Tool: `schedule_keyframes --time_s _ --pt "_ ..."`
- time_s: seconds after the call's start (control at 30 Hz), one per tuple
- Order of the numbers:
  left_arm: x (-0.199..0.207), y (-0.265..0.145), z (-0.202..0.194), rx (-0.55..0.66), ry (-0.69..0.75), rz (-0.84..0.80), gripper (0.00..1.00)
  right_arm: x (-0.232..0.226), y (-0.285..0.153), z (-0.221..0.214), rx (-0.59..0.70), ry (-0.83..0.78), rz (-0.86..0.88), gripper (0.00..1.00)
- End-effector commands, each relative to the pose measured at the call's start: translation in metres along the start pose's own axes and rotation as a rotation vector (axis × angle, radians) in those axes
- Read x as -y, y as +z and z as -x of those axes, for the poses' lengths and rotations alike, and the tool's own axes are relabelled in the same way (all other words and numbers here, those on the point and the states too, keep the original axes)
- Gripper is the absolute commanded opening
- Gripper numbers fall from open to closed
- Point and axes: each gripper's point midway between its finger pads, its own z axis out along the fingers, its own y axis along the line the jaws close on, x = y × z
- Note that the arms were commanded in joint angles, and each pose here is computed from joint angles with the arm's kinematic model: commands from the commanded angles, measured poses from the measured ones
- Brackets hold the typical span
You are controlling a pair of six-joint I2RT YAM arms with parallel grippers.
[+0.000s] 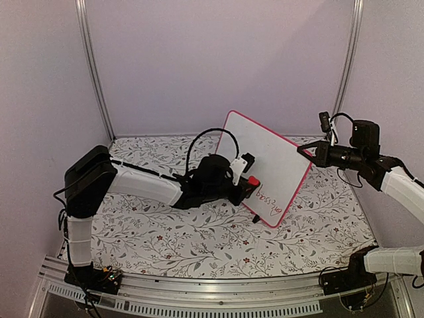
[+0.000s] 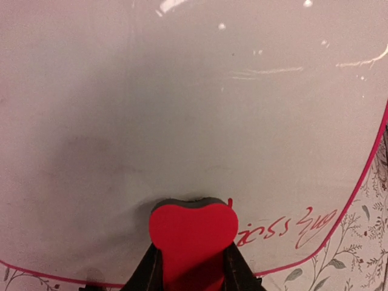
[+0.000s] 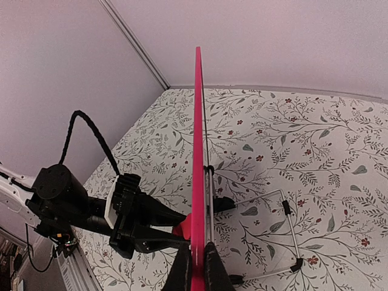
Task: Erase the whiteboard
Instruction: Erase the center of the whiteboard.
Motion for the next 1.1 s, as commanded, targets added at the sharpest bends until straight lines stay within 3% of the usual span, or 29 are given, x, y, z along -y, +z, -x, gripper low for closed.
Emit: schedule_keyframes --time_s 0.0,0.17,0.53,1.07 --pt "0.015 -0.002 0.041 0.08 0.019 -0.018 0.0 -0.003 0.004 -0.032 -0.105 0.073 0.03 0.0" --pt "0.02 0.004 0.044 0.083 0.031 -0.015 0.0 -0.001 0.006 -0.032 -0.107 0.078 0.027 0.0" --pt "0.025 0.024 -0.027 -0.099 0.02 0.007 0.0 -0.005 0.002 -0.029 -0.097 0.081 0.032 0.0" --pt "0.016 0.016 -0.078 -0.152 -0.046 -0.041 0.0 -0.005 0.002 -0.031 -0.103 0.077 0.034 0.0"
